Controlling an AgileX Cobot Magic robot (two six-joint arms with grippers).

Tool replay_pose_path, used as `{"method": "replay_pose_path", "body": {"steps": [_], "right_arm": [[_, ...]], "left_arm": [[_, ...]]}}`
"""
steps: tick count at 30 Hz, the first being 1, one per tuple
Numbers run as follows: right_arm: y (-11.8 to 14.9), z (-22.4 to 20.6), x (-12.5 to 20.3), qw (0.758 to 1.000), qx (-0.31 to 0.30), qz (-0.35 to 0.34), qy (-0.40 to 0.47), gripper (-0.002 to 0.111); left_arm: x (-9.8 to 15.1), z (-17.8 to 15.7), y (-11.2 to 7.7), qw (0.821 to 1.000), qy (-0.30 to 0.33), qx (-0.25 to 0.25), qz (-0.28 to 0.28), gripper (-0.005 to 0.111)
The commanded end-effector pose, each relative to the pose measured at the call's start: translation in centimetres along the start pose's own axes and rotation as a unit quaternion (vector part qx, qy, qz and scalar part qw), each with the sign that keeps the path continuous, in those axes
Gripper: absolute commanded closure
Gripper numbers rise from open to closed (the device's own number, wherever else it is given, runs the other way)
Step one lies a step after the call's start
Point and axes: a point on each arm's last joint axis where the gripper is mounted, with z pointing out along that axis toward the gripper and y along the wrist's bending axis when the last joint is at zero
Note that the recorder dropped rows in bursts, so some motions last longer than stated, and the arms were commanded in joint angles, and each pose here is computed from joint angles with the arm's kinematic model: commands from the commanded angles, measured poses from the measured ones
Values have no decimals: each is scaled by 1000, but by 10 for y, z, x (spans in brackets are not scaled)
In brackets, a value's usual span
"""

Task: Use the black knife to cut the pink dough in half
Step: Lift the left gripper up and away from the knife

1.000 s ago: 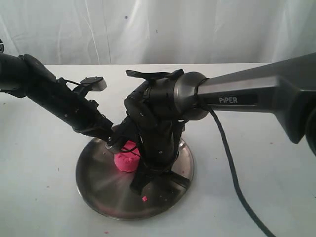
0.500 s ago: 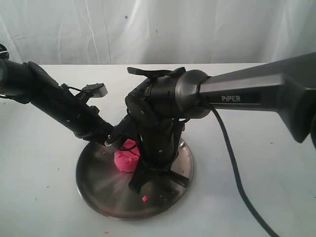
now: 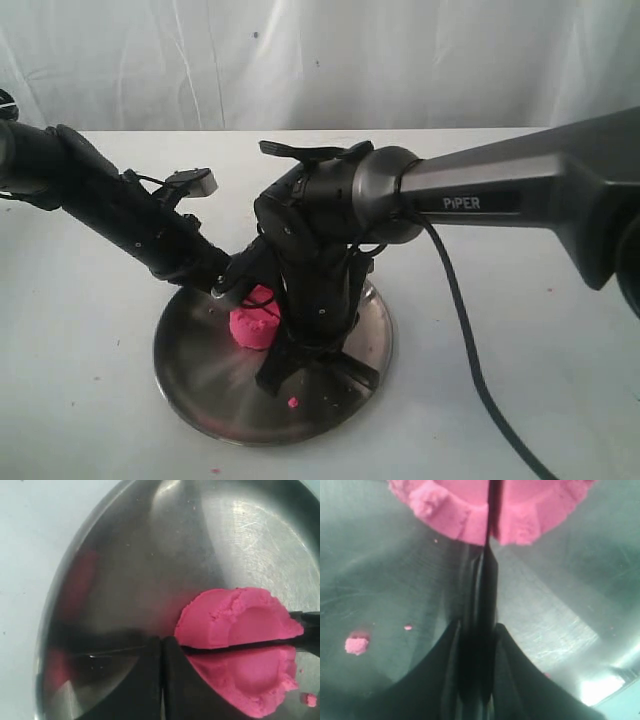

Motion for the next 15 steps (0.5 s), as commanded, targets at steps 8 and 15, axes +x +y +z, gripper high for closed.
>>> {"method": "replay_pose_path", "body": {"steps": [8,15], "right_arm": [[2,5,-3,1000,-6,0,-13,102],[2,5,-3,1000,-6,0,-12,102]], "left_arm": [[4,3,-2,1000,11,13,-4,107],[-4,-13,-12,1000,-12,4,10,107]]}}
